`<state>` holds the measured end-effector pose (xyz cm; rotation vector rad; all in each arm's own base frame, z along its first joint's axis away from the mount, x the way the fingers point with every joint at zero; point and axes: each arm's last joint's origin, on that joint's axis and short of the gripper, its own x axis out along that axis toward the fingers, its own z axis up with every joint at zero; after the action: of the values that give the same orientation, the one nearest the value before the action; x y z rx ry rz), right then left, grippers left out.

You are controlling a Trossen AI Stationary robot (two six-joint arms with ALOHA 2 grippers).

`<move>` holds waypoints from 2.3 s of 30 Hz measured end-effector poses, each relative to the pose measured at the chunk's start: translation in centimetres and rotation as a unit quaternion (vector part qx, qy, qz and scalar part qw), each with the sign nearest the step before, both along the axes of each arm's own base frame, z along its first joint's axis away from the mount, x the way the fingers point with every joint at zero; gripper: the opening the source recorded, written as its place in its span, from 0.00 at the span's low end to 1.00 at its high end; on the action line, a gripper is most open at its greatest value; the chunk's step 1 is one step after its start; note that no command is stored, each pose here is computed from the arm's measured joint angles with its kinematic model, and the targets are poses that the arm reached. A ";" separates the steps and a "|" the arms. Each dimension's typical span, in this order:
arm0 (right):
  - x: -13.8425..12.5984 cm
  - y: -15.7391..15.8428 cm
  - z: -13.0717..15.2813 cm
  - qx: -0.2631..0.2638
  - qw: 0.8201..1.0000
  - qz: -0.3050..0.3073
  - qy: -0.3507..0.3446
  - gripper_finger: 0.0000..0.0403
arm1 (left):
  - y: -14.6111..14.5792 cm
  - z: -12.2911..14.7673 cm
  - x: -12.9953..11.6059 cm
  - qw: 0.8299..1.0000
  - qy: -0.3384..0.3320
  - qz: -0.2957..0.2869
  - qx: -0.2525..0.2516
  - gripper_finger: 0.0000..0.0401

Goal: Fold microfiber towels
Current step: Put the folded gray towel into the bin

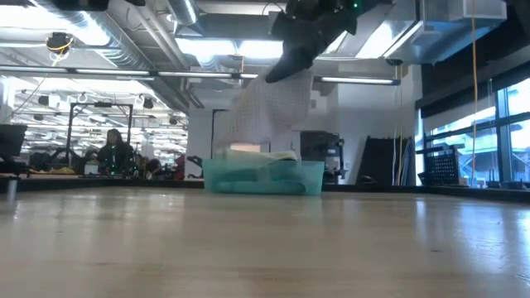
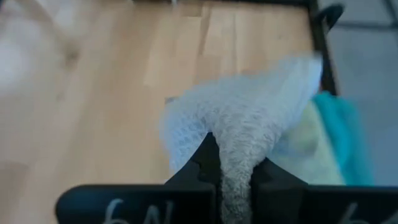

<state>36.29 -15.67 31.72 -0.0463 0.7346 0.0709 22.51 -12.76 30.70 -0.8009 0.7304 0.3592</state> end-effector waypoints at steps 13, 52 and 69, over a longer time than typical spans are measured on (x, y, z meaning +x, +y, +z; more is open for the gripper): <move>0.0 1.5 -0.7 0.069 0.993 0.099 0.012 0.04 | 2.9 2.5 0.1 0.972 -0.067 0.049 0.221 0.37; 0.6 8.4 5.8 0.081 0.981 0.178 0.011 0.04 | 18.7 5.6 2.9 0.906 -0.158 -0.234 0.316 0.52; 1.0 10.5 5.8 0.075 0.977 0.199 0.016 0.04 | 19.4 1.8 6.5 0.915 -0.160 -0.314 0.195 0.53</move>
<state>37.30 -5.17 37.48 -0.0472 0.7413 0.5108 29.06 6.64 32.51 -0.2056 0.5429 -0.2075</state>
